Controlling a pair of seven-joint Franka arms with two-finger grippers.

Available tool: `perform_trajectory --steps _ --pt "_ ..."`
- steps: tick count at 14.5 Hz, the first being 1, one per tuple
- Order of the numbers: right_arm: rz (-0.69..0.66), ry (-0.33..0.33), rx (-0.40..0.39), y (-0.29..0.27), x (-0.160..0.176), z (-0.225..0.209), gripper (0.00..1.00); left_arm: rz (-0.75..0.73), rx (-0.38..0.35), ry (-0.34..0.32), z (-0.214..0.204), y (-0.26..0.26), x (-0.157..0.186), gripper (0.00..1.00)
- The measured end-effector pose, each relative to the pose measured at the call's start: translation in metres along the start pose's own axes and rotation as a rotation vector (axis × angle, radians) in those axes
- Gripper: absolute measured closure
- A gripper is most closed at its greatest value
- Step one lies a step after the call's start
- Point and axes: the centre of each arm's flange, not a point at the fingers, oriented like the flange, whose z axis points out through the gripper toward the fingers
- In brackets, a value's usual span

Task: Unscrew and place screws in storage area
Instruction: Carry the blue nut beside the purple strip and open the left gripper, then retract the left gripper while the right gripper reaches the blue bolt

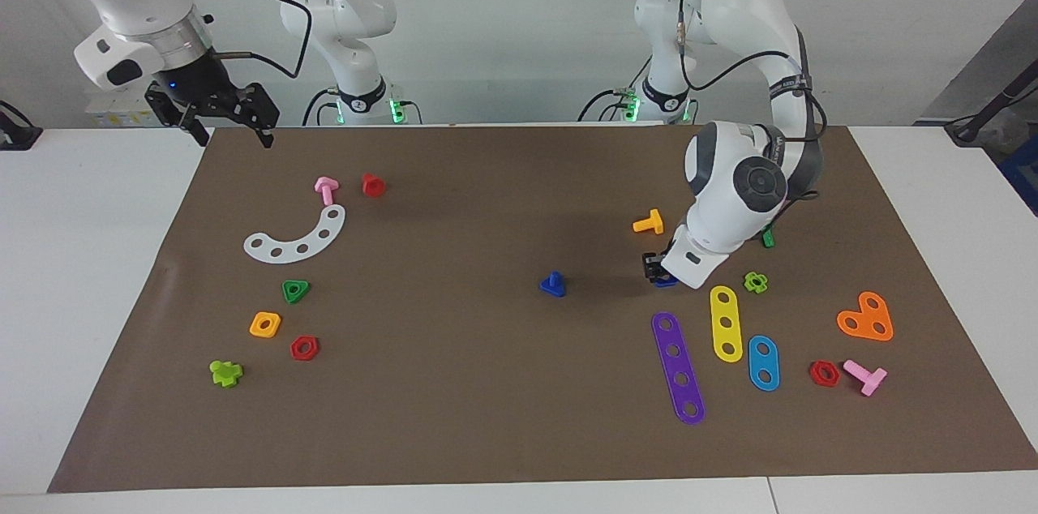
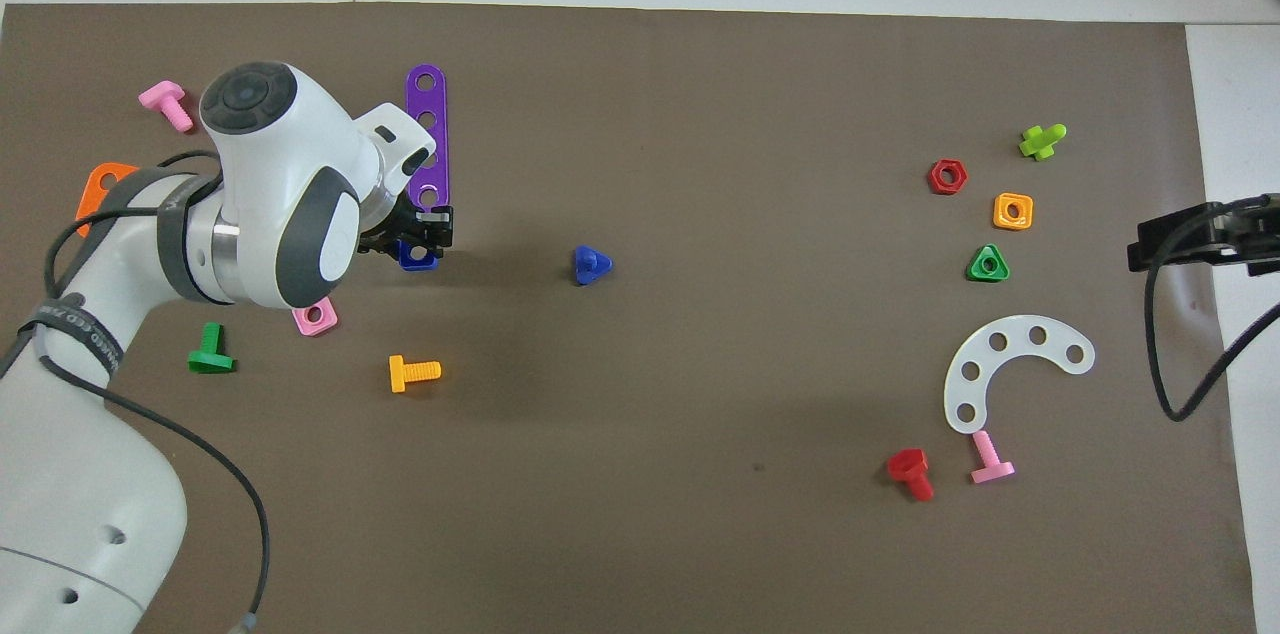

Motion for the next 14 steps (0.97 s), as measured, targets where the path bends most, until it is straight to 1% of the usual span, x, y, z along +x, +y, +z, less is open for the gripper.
perform_trajectory --steps 2,4,6,7,9,10,12,14 --pt "0.0 -0.002 0.0 0.0 0.0 0.0 0.0 0.014 0.0 0.014 0.017 -0.005 -0.011 0.52" --pt "-0.007 0.007 0.003 -0.004 0.0 -0.002 0.0 0.022 -0.002 0.019 0.016 -0.007 -0.015 0.34" --pt "-0.027 0.032 0.005 -0.032 0.001 -0.004 0.0 0.025 -0.006 0.033 0.008 -0.006 -0.015 0.09" --pt "-0.021 0.04 0.005 -0.051 0.001 -0.004 0.0 0.023 -0.009 0.045 0.0 -0.008 -0.013 0.0" --pt "-0.013 0.072 0.013 -0.095 0.002 -0.002 0.0 0.025 -0.017 0.059 -0.024 -0.031 -0.002 0.0" --pt "-0.007 0.087 0.023 -0.118 0.004 0.003 0.0 0.038 -0.021 0.058 -0.041 -0.054 0.006 0.0" --pt "0.021 0.097 0.042 -0.17 0.011 0.023 0.0 0.068 -0.03 0.057 -0.077 -0.115 0.017 0.0" --pt "0.06 0.12 0.056 -0.231 0.019 0.054 0.0 0.099 -0.038 0.058 -0.101 -0.174 0.018 0.0"
